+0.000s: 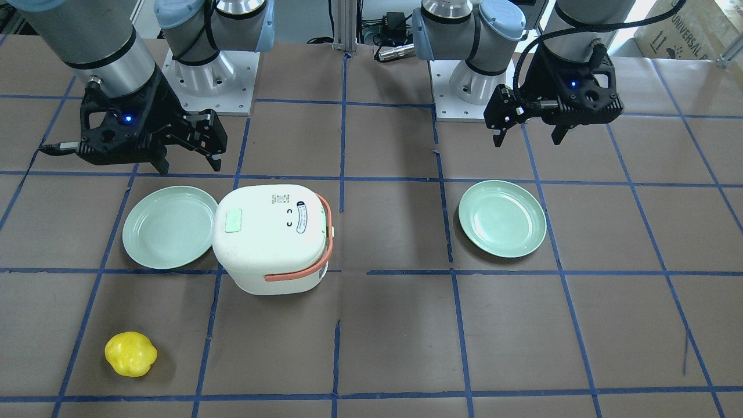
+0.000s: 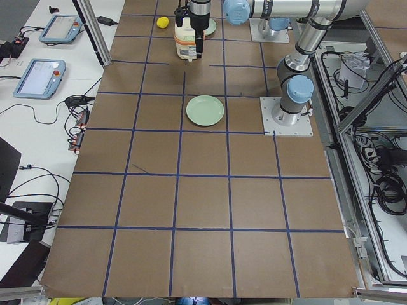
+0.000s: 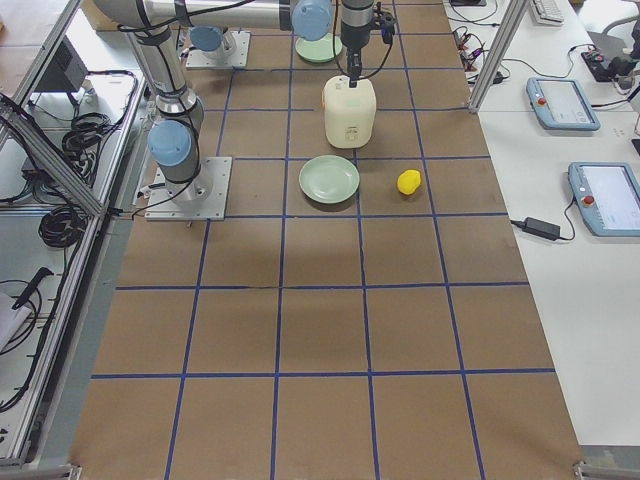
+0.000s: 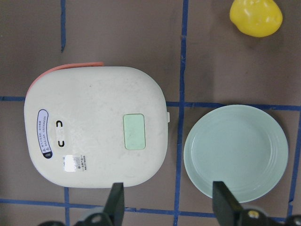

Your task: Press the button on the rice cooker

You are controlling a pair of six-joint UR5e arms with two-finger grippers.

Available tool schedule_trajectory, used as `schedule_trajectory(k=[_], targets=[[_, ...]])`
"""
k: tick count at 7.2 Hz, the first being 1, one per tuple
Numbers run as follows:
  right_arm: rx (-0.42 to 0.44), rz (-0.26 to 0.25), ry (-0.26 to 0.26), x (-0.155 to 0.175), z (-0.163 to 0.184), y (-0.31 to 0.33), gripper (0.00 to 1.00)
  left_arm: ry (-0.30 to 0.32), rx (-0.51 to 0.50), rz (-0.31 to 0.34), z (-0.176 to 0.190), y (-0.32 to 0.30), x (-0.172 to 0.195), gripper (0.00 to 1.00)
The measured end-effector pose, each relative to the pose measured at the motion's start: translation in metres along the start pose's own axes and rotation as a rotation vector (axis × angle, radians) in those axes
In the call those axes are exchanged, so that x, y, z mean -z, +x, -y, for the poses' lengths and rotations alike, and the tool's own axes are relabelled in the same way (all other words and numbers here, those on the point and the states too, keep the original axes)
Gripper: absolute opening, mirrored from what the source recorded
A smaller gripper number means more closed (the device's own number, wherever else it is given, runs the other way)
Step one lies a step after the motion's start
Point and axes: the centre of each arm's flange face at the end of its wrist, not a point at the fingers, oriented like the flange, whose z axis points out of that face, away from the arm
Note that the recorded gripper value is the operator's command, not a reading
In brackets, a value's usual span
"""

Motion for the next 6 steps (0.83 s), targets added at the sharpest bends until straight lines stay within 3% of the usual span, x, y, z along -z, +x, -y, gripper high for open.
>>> schedule_trajectory(k=[1, 2, 3, 5, 6], targets=[[0.004, 0.009, 0.032, 0.001, 0.007, -0.001, 0.17, 0.000, 0.000, 0.000, 0.000, 0.000, 0.000, 1.00], [0.015, 0.002, 0.081, 0.003, 0.015, 0.000, 0.02, -0.001, 0.000, 0.000, 0.000, 0.000, 0.000, 1.00], [0.033, -0.009, 0.103, 0.004, 0.018, 0.001, 0.03, 0.000, 0.000, 0.000, 0.000, 0.000, 0.000, 1.00], [0.124, -0.079, 0.089, 0.003, 0.018, 0.007, 0.05, -0.001, 0.000, 0.000, 0.000, 0.000, 0.000, 1.00], [0.188, -0.105, 0.068, 0.002, 0.017, 0.010, 0.23, 0.000, 0.000, 0.000, 0.000, 0.000, 0.000, 1.00]])
